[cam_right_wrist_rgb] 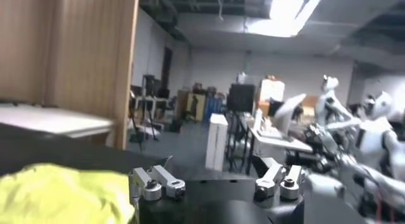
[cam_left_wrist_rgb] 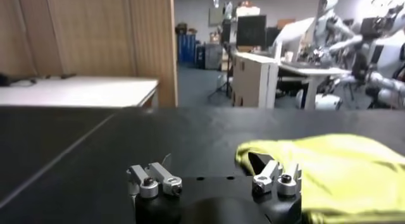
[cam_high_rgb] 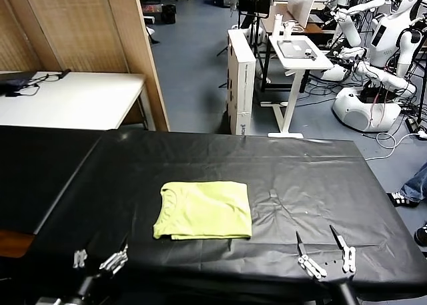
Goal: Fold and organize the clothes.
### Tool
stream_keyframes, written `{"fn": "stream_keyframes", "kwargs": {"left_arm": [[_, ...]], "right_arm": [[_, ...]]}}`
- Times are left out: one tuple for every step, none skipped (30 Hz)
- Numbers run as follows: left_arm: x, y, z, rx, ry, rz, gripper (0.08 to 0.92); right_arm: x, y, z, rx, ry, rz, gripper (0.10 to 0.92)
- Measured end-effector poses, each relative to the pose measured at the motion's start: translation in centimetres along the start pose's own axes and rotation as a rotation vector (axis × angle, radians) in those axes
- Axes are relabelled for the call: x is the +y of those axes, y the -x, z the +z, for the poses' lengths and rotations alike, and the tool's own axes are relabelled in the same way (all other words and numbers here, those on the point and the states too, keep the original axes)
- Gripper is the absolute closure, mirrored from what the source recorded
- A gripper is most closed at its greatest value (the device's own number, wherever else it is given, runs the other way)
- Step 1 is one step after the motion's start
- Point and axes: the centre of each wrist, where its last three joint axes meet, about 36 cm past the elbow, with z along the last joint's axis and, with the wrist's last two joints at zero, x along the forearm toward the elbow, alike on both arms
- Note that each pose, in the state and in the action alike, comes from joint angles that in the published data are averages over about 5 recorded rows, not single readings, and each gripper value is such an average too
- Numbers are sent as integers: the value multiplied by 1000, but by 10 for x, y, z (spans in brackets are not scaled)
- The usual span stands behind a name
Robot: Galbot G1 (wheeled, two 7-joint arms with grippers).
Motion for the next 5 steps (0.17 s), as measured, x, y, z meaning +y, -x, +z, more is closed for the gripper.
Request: {"fn": "stream_keyframes", "kwargs": {"left_arm": [[0, 0, 0, 2, 0, 0, 92], [1, -1, 0, 3, 1, 0, 92], [1, -1, 0, 4, 1, 1, 92], [1, -1, 0, 4, 1, 1, 92], [2, -1, 0, 5, 2, 1, 92]], "right_arm": [[0, -1, 0, 3, 2, 1, 115], [1, -2, 0, 6, 4, 2, 115], [1, -2, 0, 8, 6, 3, 115], [1, -3, 0, 10, 7, 3, 115], [2, -3, 0, 11, 8, 4, 115]]}}
